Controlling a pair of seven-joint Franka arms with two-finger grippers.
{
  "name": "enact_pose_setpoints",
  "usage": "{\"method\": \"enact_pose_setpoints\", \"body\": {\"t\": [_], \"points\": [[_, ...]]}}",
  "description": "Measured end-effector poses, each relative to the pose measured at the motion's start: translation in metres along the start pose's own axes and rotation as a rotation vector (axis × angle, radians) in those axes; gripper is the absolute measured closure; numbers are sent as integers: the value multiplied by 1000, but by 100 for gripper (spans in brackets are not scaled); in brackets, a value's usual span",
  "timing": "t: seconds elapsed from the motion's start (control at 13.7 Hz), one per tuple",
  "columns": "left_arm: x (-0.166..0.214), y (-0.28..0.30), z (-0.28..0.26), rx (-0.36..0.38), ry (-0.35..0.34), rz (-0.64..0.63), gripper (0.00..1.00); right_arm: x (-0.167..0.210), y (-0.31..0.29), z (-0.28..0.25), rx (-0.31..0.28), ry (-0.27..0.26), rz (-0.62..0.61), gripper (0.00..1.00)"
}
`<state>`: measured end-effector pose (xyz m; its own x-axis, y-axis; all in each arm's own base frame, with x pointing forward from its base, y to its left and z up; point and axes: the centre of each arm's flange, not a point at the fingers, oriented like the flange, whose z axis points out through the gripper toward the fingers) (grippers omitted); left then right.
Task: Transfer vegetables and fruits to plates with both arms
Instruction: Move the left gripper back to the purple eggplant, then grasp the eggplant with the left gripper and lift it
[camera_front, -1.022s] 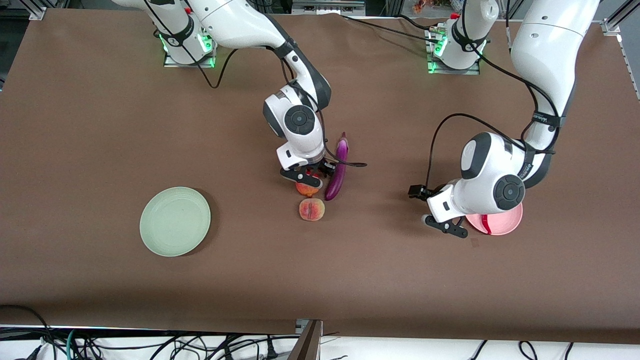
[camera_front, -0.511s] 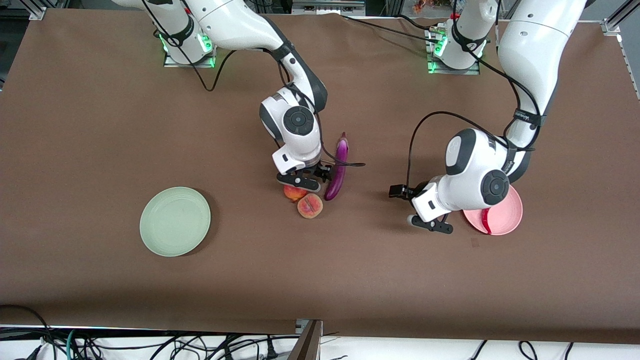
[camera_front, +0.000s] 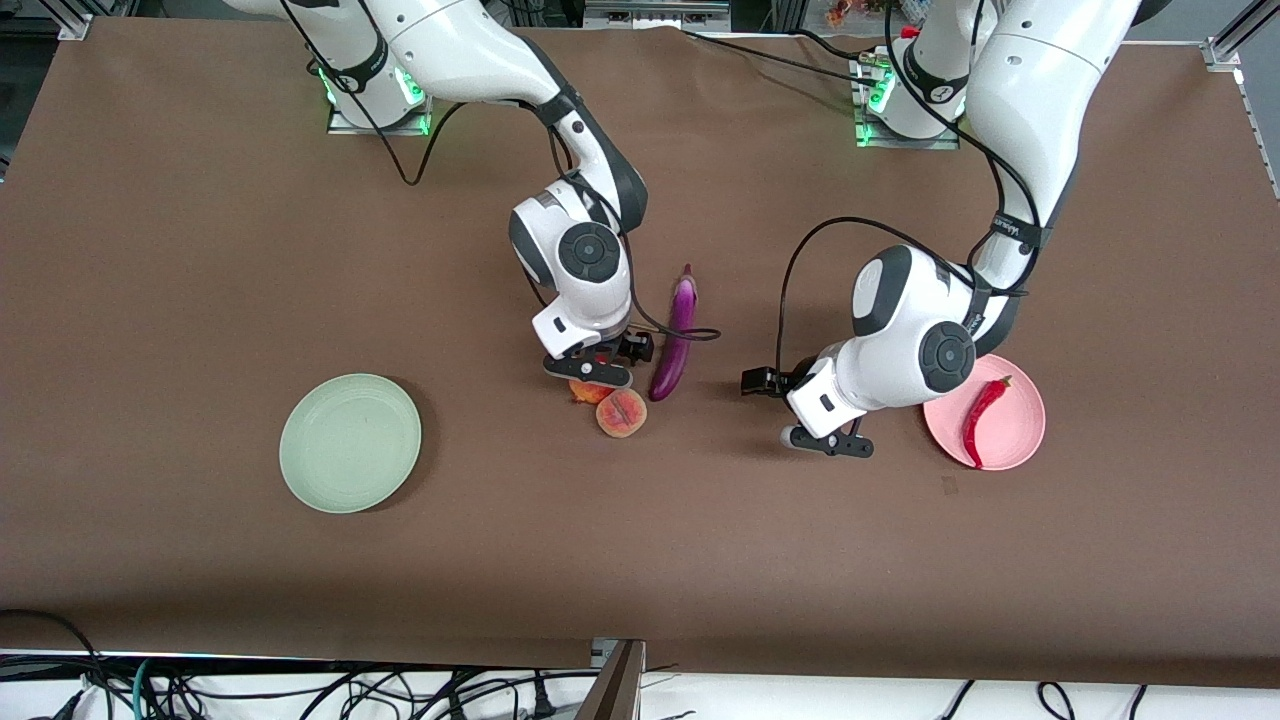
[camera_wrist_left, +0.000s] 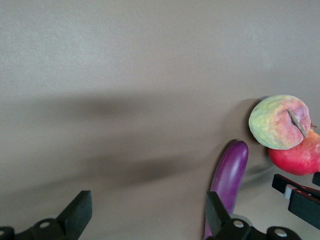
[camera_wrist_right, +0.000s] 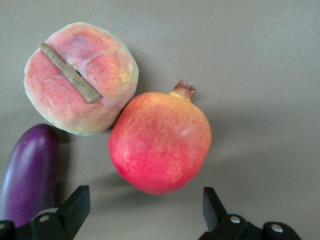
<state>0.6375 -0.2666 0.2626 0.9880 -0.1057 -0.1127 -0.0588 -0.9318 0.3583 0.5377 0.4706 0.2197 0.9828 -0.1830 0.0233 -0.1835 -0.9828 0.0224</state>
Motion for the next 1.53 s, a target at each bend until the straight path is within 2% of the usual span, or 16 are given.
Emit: {"method": "enact_pose_setpoints", "body": {"t": [0.36,0.58,0.8,0.95,1.17,1.39,1.46,1.53], "points": [[-6,8,7,24,-2,36,0,23,19,-7,-25,17,-44,0],[-40,42,43,68,8,126,0,29,23,-9,-27,24,-50,0],[-95,80,98,63,93,205,0,30,23,-9,-23,28,-51,0],[-119,91,120,49,117,217,0,31,22,-10,-11,41,-51,0],[-129,102,130,33,177,241,0,34,19,-11,19,74,-52,0],[-139,106,156,25,188,253,0,34,19,-10,21,77,-52,0],[-139,103,162,23,193,251,7,34,19,-10,22,78,-52,0],[-138,101,165,22,199,247,7,34,19,-10,23,80,-52,0]]}}
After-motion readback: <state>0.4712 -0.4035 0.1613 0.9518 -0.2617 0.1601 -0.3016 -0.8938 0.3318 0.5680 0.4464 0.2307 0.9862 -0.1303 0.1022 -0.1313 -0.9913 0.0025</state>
